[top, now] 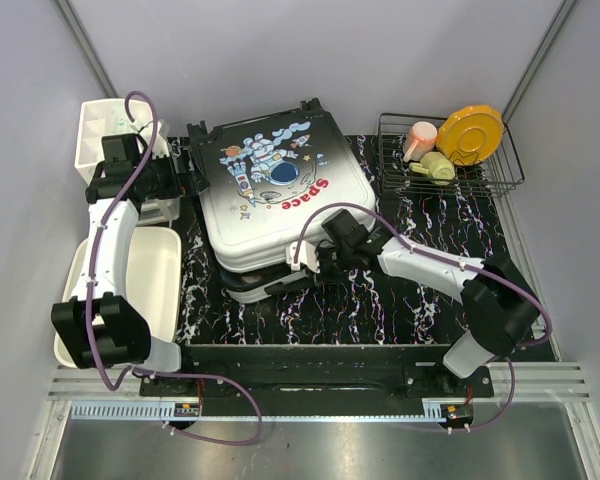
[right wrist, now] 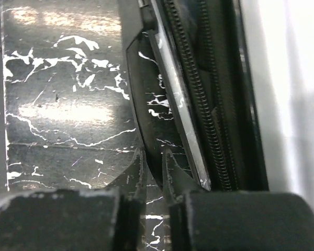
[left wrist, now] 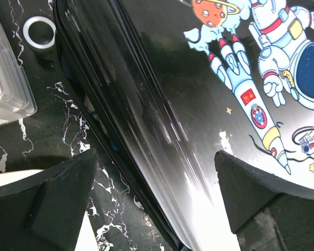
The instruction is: Open, take out, and arrange the luggage
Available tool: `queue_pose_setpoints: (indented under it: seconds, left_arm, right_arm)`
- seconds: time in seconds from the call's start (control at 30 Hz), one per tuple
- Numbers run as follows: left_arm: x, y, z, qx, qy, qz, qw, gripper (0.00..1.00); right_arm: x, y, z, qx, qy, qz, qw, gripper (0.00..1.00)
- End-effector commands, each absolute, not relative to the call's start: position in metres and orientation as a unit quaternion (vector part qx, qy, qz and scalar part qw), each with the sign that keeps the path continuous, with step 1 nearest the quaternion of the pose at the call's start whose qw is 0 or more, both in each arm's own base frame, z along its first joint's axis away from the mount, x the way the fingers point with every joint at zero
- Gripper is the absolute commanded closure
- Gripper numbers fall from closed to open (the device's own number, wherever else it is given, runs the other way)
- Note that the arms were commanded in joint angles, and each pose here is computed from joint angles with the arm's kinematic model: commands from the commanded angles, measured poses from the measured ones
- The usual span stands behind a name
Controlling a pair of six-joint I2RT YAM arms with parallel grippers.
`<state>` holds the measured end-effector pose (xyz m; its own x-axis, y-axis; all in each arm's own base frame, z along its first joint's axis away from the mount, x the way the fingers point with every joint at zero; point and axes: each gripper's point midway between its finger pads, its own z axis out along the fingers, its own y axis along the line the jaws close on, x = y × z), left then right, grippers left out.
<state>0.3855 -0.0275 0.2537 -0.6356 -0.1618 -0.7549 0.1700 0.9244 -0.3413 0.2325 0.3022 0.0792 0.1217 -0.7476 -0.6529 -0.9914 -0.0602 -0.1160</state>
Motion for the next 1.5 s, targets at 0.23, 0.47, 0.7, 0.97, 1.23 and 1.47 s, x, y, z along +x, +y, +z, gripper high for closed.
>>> queue_pose_setpoints:
  seconds: [0.23, 0.47, 0.7, 0.97, 1.23, 1.47]
  left_arm:
    - [0.392, -0.036, 0.241, -0.03, 0.886, -0.231, 0.401, 0.01]
    - [0.394, -0.051, 0.23, -0.034, 0.884, -0.281, 0.371, 0.01]
    - [0.37, -0.069, 0.2, -0.041, 0.889, -0.331, 0.315, 0.01]
    - [0.313, -0.155, 0.154, 0.088, 0.894, -0.383, 0.213, 0.05]
    - [0.292, -0.169, 0.116, 0.128, 0.909, -0.366, 0.153, 0.1]
    - [0.293, -0.148, 0.133, 0.118, 0.907, -0.36, 0.183, 0.08]
  right_arm:
    - [0.1, 0.292, 0.136, -0.737, 0.551, 0.361, 0.15, 0.69]
    - [0.112, 0.301, 0.22, -0.718, 0.538, 0.351, 0.267, 0.18]
    - [0.152, 0.307, 0.291, -0.6, 0.617, 0.368, 0.351, 0.09]
    - [0.288, 0.255, 0.326, -0.399, 0.738, 0.361, 0.406, 0.09]
    - [0.39, 0.17, 0.306, -0.251, 0.821, 0.269, 0.437, 0.06]
    - [0.432, 0.148, 0.258, -0.187, 0.859, 0.284, 0.382, 0.0]
